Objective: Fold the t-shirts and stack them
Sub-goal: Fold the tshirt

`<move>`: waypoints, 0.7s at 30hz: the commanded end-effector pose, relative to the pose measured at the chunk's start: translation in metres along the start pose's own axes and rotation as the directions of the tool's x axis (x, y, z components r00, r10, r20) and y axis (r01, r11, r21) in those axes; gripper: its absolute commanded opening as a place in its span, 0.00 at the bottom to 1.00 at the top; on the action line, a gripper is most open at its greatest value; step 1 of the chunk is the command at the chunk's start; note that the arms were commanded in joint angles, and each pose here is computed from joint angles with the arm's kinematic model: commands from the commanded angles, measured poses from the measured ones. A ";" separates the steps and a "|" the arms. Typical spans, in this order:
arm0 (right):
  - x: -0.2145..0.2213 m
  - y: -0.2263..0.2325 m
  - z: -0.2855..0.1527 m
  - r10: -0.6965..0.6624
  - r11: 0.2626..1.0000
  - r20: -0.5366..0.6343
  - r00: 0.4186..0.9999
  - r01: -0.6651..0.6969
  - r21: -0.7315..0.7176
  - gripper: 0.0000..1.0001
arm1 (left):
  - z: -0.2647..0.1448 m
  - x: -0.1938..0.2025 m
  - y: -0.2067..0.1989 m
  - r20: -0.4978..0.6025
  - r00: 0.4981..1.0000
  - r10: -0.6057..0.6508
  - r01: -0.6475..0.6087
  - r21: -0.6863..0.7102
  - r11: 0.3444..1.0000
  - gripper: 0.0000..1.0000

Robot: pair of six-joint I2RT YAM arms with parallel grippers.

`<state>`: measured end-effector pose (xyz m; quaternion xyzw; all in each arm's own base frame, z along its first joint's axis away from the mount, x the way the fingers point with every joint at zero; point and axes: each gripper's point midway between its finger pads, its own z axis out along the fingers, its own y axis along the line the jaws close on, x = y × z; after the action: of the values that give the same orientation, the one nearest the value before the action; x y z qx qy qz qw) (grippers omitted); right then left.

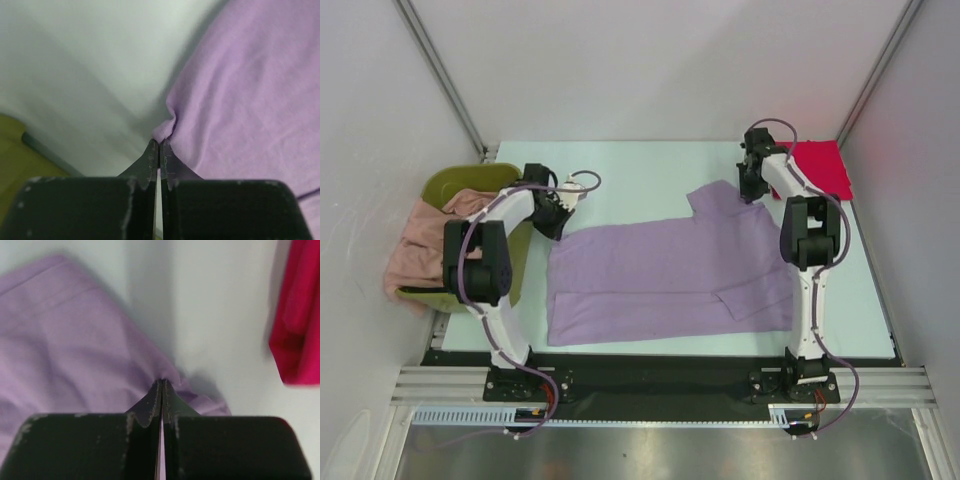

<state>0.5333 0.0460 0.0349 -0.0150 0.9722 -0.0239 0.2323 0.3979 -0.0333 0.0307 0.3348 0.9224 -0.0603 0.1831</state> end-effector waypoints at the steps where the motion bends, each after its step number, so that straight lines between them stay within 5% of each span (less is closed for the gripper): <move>1: -0.033 -0.007 -0.073 0.024 1.000 0.166 0.986 -0.027 0.015 0.00 | -0.047 -0.030 0.005 0.152 0.979 0.133 -0.120 -0.094 0.988 0.00; 8: 0.020 -0.020 -0.132 0.047 0.997 0.210 0.976 -0.060 0.054 0.00 | -0.073 -0.004 -0.014 0.155 0.967 0.201 -0.180 -0.144 0.973 0.00; 21: 0.191 -0.046 -0.153 0.275 0.944 0.016 0.961 -0.273 0.183 0.00 | -0.061 0.069 -0.069 0.117 0.956 0.268 -0.261 -0.069 0.963 0.00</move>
<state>0.3117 0.0078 0.0882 0.0918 0.9663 -0.0678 0.2307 0.2877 -0.0268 0.0579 0.4177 0.8765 -0.0332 0.2370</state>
